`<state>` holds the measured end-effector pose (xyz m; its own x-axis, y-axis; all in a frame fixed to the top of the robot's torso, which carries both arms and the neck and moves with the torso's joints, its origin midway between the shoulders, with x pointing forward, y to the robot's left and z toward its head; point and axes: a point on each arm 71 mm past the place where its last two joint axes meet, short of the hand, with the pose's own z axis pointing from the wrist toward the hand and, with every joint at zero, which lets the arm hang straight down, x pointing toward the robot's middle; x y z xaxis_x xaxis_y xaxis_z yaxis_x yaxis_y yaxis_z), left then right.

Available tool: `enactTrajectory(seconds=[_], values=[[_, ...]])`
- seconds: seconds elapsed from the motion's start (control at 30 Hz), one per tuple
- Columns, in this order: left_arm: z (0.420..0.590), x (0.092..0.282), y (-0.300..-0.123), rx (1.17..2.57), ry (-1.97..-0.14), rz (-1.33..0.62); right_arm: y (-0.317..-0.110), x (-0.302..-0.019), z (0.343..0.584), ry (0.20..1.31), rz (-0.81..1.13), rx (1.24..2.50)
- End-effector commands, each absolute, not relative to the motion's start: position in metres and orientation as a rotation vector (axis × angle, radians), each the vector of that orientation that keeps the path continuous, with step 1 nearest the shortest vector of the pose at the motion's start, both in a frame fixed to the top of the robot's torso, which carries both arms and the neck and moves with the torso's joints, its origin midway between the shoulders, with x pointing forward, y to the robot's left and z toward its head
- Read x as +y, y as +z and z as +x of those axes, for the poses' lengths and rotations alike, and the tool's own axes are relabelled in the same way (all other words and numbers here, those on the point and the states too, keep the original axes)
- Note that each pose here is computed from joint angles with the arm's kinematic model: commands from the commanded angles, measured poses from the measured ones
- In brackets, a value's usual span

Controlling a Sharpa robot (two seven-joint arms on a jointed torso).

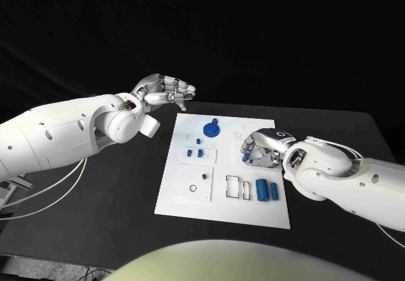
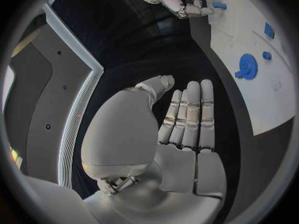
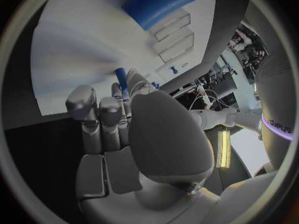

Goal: Assemble the parts on the task board

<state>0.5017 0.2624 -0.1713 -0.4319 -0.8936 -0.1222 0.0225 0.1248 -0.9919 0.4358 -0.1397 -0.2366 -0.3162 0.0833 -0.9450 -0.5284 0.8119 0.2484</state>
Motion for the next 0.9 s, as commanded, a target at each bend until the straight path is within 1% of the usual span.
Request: enactTrajectory(seconds=[0.03,0.2,0.6,0.9], values=[[0.5012,0.2602,-0.1702,1.596,-1.441,-0.861,-0.2382,-0.1369,0.4334,0.642,-0.369,1.8],[0.5012,0.2603,-0.1702,1.595,-1.441,-0.861,-0.2387,-0.1361,0.4329,0.647,-0.365,1.795],[0.5011,0.2606,-0.1703,1.595,-1.438,-0.863,-0.2383,-0.1393,0.4367,0.613,-0.342,1.769],[0.5013,0.2608,-0.1704,1.596,-1.435,-0.865,-0.2362,-0.1391,0.4366,0.609,-0.337,1.742]])
